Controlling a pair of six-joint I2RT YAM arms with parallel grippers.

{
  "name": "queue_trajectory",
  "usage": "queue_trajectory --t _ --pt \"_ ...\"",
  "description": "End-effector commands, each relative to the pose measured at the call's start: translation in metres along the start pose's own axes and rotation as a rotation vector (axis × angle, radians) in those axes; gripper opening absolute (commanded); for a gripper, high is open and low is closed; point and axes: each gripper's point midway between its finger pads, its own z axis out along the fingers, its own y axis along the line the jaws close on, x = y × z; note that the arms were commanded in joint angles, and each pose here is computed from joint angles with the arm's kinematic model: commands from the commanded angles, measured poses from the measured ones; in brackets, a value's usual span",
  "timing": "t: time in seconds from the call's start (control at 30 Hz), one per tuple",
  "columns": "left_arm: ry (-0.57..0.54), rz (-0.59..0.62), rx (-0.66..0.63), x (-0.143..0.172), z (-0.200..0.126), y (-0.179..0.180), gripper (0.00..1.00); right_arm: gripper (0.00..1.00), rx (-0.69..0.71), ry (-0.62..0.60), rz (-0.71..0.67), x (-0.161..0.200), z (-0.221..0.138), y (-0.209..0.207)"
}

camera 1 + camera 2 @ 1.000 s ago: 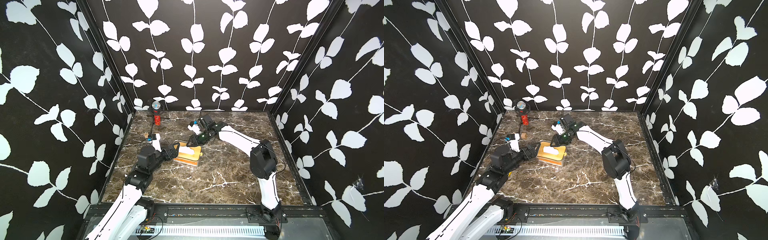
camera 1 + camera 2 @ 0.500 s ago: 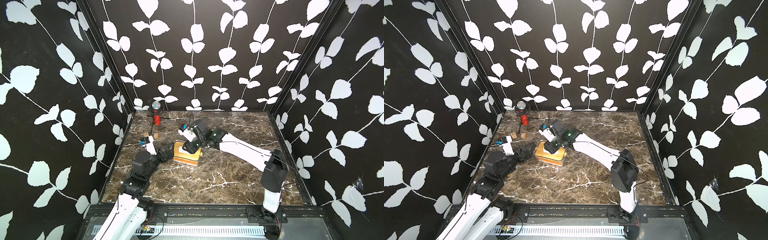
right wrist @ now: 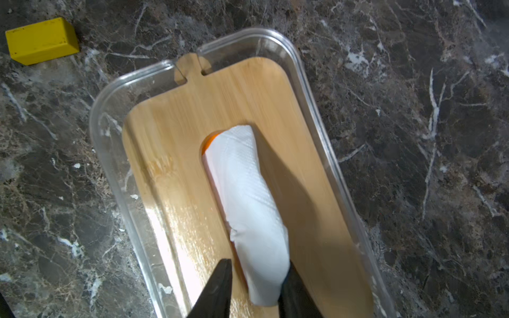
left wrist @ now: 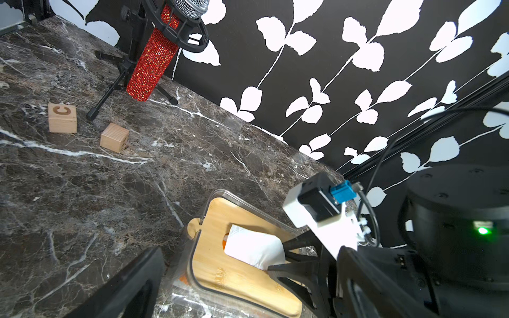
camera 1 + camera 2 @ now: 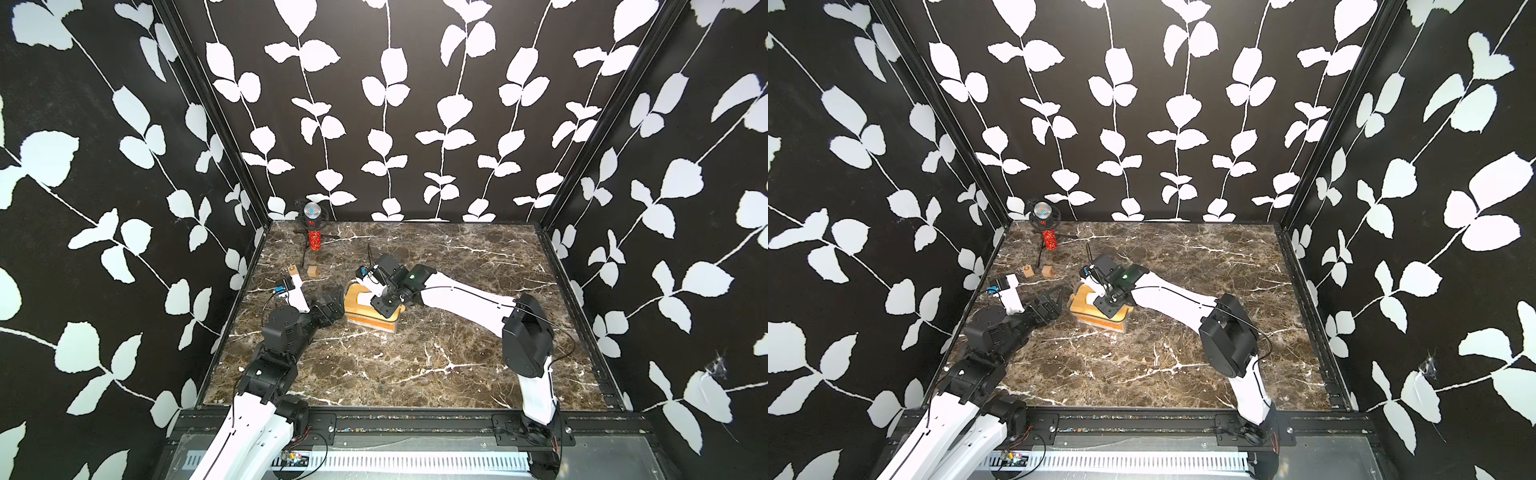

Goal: Put the tissue paper into the tissue box
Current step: Pull the paper towel from the tissue box.

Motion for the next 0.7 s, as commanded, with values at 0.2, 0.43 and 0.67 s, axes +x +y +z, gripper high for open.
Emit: queue_trajectory --t 0.2,0.43,0.67 --pt "0.009 0.003 -0.024 0.007 0.0 0.009 0.99 0.0 -0.042 -0.057 0.0 -0.024 -0.017 0.005" --pt "0.011 0.003 -0.021 0.008 0.001 0.009 0.99 0.0 -0.239 -0.113 0.113 -0.044 -0.043 0.003" --pt "0.019 0.0 -0.016 0.01 0.003 0.008 0.99 0.02 -0.439 -0.066 0.255 -0.041 -0.036 -0.003"
